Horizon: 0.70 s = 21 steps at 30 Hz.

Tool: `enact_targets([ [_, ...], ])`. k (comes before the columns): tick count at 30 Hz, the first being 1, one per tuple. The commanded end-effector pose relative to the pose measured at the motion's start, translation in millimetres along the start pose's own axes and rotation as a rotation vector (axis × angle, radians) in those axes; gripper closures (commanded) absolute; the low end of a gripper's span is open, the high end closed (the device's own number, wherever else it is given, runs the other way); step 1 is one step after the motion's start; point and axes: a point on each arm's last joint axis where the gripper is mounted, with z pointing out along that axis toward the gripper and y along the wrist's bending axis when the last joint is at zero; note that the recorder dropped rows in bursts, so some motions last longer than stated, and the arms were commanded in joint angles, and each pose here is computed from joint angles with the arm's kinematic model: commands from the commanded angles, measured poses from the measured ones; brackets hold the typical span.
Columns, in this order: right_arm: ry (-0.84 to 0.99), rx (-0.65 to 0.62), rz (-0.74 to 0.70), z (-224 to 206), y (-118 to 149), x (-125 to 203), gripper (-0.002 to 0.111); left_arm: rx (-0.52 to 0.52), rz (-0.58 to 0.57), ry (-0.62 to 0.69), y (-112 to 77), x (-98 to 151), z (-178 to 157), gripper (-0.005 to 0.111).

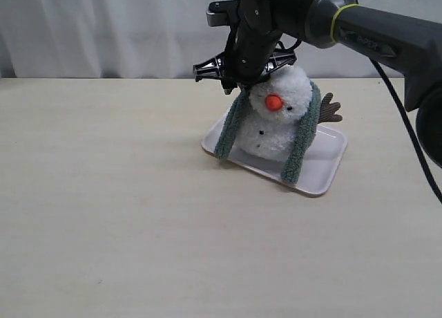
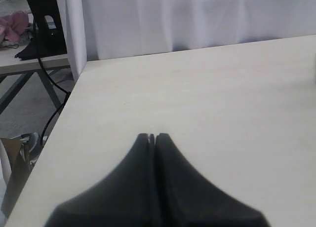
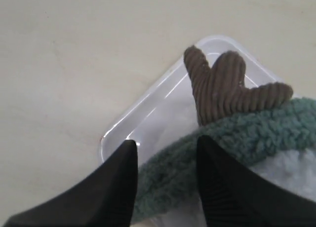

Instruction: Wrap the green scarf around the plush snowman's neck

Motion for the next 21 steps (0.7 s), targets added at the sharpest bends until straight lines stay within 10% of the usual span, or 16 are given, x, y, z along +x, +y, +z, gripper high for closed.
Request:
enact_targets([
  [1, 0.062, 0.021, -0.006, 5, -7, 4, 0.071, -0.002, -0.004, -0.011, 0.0, 0, 0, 0.107],
  [21, 0.116, -0.086, -0.084, 20, 5, 12, 0.071, -0.002, -0.004, -0.011, 0.0, 0, 0, 0.107],
])
